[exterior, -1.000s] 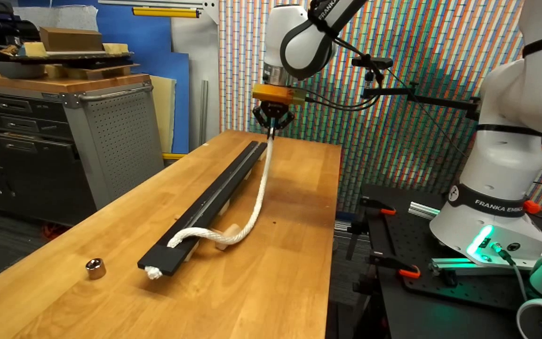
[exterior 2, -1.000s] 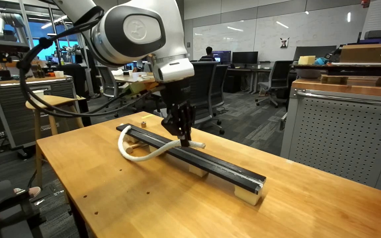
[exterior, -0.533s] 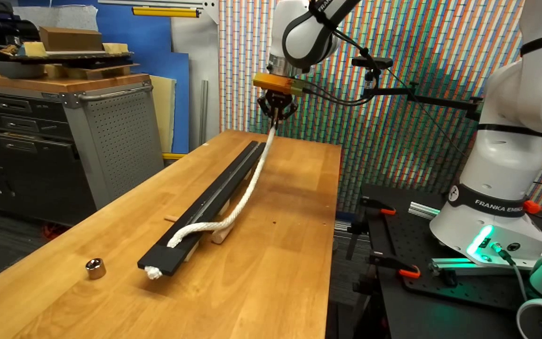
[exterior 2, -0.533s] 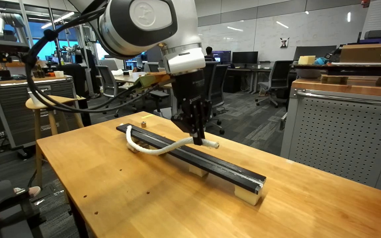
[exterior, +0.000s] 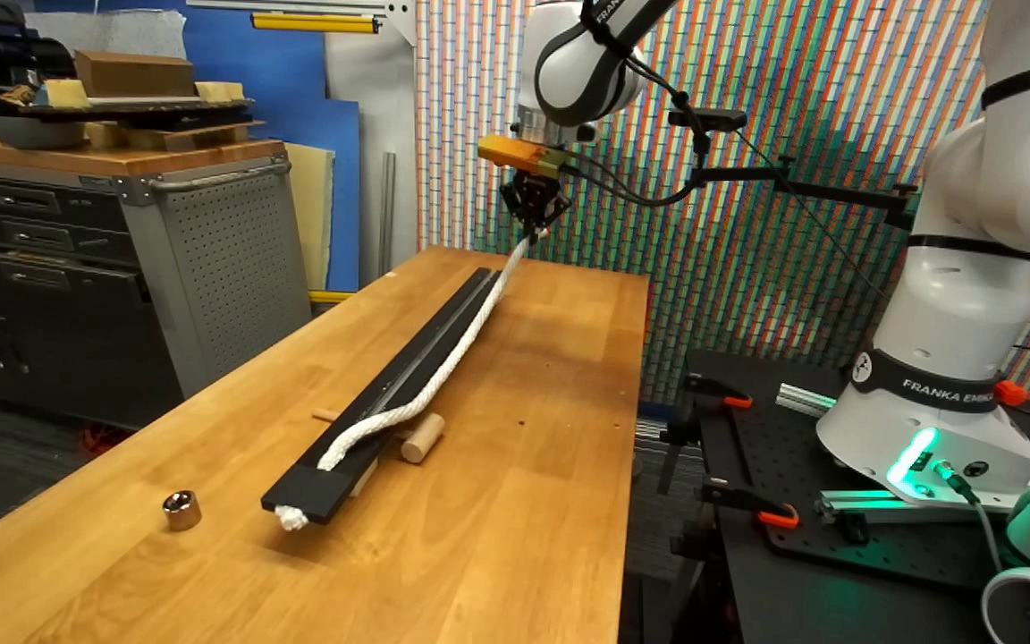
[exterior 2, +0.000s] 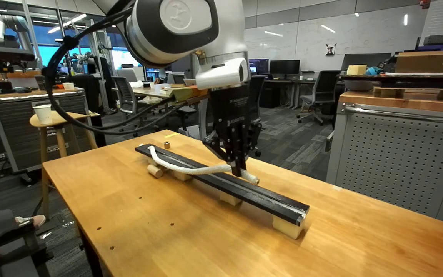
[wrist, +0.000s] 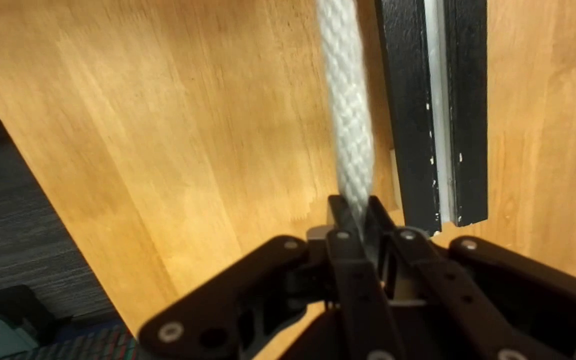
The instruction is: Set the rope along the middle of the black object
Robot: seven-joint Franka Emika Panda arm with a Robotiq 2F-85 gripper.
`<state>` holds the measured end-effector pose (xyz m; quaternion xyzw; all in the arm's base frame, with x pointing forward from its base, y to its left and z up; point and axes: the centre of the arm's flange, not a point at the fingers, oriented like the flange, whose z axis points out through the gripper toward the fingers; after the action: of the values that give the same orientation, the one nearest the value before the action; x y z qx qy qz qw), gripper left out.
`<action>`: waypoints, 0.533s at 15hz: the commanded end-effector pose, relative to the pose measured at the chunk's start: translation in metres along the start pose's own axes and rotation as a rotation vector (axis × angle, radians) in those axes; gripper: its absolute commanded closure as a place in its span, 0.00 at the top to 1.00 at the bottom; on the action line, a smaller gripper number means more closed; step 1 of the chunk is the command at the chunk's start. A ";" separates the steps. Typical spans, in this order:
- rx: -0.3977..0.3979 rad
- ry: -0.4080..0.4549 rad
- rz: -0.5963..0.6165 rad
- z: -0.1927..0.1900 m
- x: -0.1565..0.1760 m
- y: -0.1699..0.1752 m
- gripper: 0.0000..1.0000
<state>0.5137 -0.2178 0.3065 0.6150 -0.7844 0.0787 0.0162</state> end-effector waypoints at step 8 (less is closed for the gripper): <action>-0.104 0.081 0.080 0.026 0.004 -0.061 0.03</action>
<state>0.5426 -0.2331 0.2850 0.5770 -0.8129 0.0574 0.0541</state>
